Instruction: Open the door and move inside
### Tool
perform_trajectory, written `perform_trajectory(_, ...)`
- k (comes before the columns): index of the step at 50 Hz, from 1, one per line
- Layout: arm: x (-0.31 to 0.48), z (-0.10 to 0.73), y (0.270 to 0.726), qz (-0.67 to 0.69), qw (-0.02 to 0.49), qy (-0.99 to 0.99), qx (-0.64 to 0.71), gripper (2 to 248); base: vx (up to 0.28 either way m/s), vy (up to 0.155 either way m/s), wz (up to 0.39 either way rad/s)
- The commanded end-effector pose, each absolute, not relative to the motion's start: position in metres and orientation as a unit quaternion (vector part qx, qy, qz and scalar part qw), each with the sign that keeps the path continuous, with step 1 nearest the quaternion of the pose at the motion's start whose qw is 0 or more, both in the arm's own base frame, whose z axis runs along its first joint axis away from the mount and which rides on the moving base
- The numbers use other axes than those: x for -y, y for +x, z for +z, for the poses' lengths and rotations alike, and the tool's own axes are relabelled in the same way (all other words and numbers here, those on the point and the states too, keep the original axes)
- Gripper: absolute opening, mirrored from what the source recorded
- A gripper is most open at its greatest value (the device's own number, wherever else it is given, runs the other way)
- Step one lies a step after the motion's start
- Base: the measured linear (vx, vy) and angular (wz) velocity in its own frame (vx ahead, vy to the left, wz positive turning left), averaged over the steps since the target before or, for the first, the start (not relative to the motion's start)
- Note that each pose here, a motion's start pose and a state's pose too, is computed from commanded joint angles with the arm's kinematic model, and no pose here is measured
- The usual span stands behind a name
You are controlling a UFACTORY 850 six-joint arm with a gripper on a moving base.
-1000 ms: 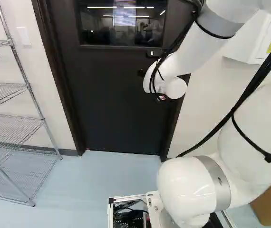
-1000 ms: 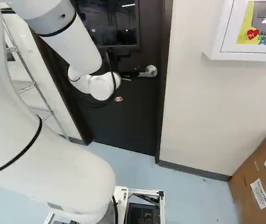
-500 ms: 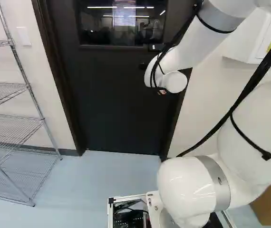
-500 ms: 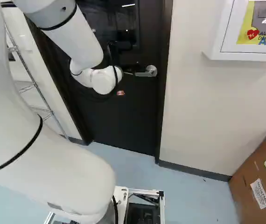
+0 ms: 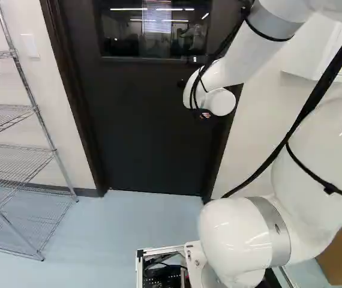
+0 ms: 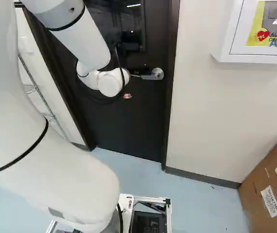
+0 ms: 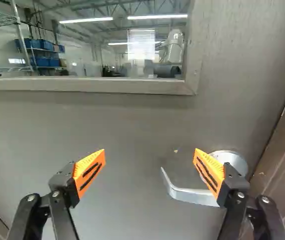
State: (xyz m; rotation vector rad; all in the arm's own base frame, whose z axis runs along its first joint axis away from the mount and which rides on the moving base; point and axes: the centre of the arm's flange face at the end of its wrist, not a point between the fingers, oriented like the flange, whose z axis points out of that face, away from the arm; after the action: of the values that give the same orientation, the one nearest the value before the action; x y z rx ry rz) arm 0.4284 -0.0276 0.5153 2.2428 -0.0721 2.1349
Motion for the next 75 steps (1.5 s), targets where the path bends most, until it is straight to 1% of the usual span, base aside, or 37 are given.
perform_trajectory(75, 0.034, 0.438, 0.436, 0.623, 0.024, 0.781, 0.03, 247, 0.0, 0.0, 0.0)
